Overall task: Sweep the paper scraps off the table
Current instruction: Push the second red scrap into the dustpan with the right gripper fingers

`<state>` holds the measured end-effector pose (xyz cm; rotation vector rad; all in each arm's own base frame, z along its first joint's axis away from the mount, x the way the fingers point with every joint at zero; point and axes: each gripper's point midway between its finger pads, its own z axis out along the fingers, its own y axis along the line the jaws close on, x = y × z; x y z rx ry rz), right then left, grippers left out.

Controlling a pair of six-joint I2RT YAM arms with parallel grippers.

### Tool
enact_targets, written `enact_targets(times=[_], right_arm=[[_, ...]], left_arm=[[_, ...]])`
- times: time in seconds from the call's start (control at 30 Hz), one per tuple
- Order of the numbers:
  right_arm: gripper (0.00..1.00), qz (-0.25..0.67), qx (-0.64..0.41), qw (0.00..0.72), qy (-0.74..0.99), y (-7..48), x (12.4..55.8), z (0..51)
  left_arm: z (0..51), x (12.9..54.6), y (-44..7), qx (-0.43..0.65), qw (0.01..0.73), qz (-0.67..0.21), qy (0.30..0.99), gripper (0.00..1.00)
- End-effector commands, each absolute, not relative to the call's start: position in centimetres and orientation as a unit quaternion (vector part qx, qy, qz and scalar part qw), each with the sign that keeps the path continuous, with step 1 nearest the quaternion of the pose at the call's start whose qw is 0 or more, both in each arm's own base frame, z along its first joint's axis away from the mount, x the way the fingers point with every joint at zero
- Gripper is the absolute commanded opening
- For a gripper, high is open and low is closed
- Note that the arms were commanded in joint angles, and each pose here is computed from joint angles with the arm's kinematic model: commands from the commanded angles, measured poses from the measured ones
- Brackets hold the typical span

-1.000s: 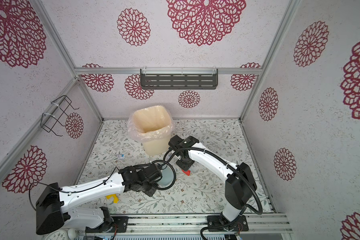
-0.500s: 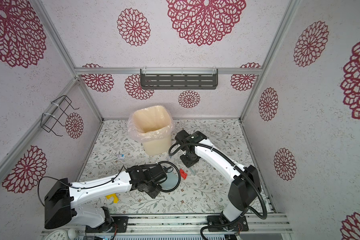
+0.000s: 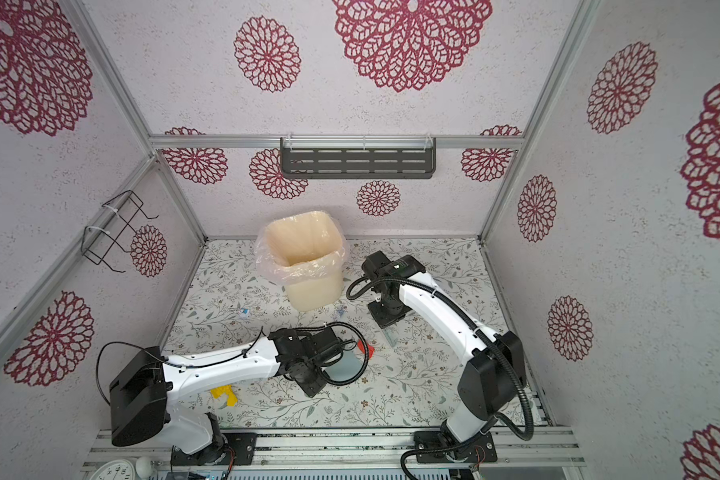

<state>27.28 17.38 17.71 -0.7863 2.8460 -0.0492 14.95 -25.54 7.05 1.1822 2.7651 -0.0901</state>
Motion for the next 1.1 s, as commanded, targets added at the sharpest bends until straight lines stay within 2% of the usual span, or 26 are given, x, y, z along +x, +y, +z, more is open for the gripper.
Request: enact_targets(times=[0.0, 0.73, 1.07], right_arm=[[0.00, -0.008, -0.264, 0.096, 0.960, 17.8, 27.4, 18.2], [0.00, 0.013, -0.279, 0.069, 0.958, 20.0, 26.6, 16.8], [0.00, 0.085, -0.294, 0.050, 0.951, 23.7, 23.5, 17.9]], left_arm=[[7.0, 15.0, -26.1, 0.397, 0.058, -0.044, 0.915, 0.00], [5.6, 16.0, -26.0, 0.387, 0.029, -0.065, 0.919, 0.00], [5.3, 16.0, -26.0, 0.385, 0.025, -0.073, 0.919, 0.00]])
